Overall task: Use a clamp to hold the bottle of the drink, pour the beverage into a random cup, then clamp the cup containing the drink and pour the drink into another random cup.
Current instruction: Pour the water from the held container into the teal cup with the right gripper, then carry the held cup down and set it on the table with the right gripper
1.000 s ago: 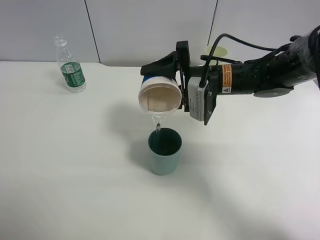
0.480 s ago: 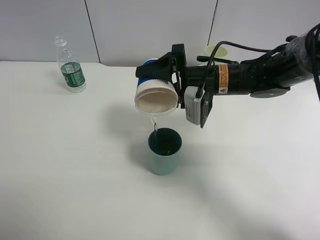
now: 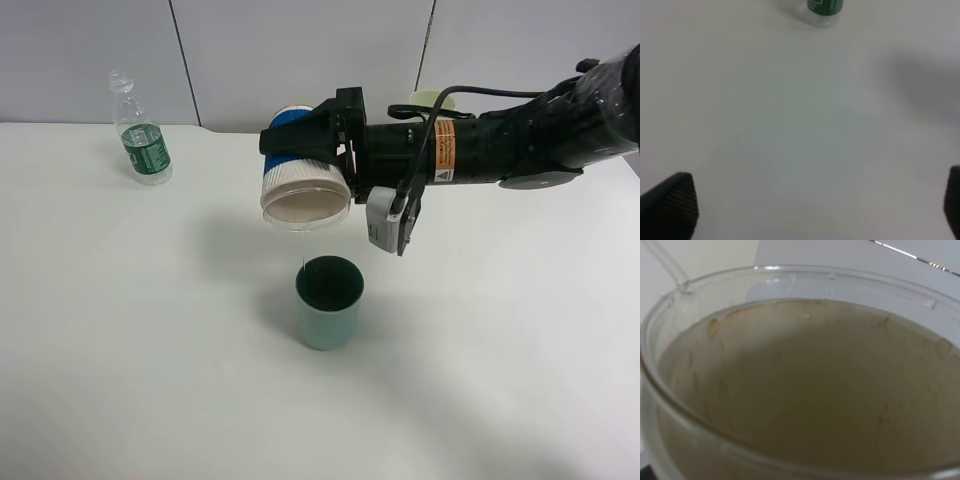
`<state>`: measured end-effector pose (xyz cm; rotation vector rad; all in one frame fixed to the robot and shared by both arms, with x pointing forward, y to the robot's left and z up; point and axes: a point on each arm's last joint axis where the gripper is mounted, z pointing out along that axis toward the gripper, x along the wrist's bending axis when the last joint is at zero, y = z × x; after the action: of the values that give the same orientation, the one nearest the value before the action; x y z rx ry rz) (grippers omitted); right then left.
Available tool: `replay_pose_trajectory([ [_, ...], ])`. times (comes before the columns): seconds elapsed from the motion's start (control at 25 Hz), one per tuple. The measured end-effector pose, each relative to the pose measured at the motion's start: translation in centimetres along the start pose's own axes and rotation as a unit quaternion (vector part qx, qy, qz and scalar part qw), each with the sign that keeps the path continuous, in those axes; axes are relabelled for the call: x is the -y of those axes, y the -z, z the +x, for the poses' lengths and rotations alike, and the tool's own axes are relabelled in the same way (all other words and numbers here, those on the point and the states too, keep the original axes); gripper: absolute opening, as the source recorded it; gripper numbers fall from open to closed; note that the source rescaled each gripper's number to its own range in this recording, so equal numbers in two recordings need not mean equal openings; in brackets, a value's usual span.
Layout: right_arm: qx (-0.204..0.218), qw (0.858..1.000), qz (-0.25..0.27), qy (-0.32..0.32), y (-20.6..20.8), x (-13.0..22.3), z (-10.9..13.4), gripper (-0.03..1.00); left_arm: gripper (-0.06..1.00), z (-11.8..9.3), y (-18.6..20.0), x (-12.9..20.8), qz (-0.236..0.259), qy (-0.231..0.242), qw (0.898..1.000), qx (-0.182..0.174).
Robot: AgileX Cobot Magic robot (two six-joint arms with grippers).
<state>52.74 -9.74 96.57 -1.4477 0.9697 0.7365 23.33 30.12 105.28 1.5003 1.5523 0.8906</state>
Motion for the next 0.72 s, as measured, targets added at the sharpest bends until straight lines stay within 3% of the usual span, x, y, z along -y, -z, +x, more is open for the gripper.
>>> replay_pose_trajectory([
  [0.28, -0.015, 1.0, -0.011, -0.01, 0.1, -0.1, 0.0, 0.0, 1.0, 0.0, 0.0, 0.0, 0.0, -0.001, 1.0, -0.002],
  [0.4, -0.01, 0.995, 0.015, -0.101, 0.1, 0.3, -0.1, 0.0, 1.0, 0.0, 0.0, 0.0, 0.0, -0.001, 1.0, -0.002],
  [0.48, 0.006, 0.978, 0.053, -0.199, 0.1, 1.1, -0.2, 0.0, 1.0, 0.0, 0.0, 0.0, 0.0, -0.001, 1.0, -0.002],
  [0.56, 0.032, 0.941, 0.091, -0.323, 0.2, 1.8, -0.3, 0.0, 1.0, 0.0, 0.0, 0.0, 0.0, -0.001, 1.0, -0.002],
  [0.64, 0.065, 0.886, 0.122, -0.443, 0.4, 2.6, -0.4, 0.0, 1.0, 0.0, 0.0, 0.0, 0.0, 0.0, 1.0, 0.0],
  [0.72, 0.098, 0.805, 0.149, -0.567, 0.7, 3.3, -0.2, 0.0, 1.0, 0.0, 0.0, 0.0, 0.0, -0.001, 1.0, -0.002],
])
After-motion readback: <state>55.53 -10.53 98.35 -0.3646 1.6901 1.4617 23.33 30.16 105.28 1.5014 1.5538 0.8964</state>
